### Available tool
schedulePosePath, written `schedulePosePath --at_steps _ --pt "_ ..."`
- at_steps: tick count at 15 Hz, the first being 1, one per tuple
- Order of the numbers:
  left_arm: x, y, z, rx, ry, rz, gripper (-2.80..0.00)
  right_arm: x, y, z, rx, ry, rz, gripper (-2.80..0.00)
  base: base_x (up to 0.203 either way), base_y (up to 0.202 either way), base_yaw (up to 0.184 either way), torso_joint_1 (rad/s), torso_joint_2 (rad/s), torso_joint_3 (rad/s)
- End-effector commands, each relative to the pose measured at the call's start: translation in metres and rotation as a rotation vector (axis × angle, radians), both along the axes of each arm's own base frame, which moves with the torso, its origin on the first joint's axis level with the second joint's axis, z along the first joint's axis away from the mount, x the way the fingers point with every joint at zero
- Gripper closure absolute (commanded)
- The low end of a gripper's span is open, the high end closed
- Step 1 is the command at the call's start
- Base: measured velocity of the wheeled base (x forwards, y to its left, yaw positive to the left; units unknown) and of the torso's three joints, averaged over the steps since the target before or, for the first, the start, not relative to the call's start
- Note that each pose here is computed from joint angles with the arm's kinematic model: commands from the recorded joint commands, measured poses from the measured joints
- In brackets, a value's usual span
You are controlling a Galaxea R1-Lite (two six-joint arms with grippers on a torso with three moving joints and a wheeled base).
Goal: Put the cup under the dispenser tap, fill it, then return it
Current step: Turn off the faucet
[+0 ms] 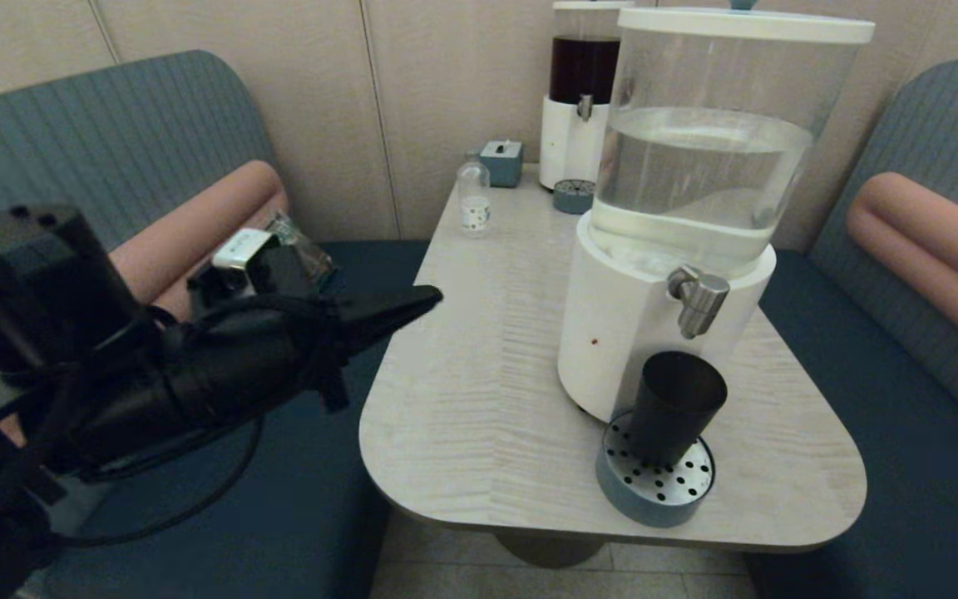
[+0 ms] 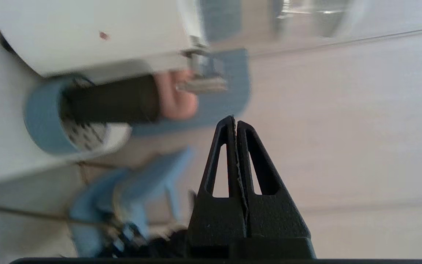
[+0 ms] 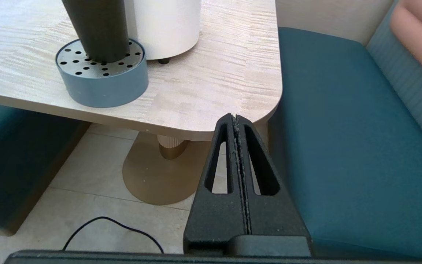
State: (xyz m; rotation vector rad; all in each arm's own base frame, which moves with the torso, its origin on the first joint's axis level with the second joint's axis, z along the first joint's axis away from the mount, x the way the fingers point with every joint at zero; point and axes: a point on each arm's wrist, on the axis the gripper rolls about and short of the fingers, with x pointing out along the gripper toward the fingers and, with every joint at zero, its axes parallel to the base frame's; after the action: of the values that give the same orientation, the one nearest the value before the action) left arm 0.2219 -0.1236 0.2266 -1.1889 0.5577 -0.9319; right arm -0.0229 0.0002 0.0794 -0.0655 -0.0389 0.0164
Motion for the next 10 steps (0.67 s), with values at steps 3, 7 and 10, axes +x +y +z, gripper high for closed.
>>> schedulePosePath --at_steps 3,7,10 --pt "0.015 -0.064 -0.028 0.077 -0.003 0.028 0.0 0.001 0.0 -0.004 -0.001 0.012 0.001 0.0 0.0 0.0 0.0 0.0 0.0 0.0" --pt "0.025 -0.087 -0.026 0.03 -0.071 0.036 0.0 0.001 0.0 -0.004 -0.001 0.012 0.001 0.0 0.0 0.0 0.0 0.0 0.0 0.0" --pt "0.031 -0.099 -0.03 0.01 -0.084 0.07 0.0 0.001 0.0 -0.004 -0.001 0.012 0.001 0.0 0.0 0.0 0.0 0.0 0.0 0.0"
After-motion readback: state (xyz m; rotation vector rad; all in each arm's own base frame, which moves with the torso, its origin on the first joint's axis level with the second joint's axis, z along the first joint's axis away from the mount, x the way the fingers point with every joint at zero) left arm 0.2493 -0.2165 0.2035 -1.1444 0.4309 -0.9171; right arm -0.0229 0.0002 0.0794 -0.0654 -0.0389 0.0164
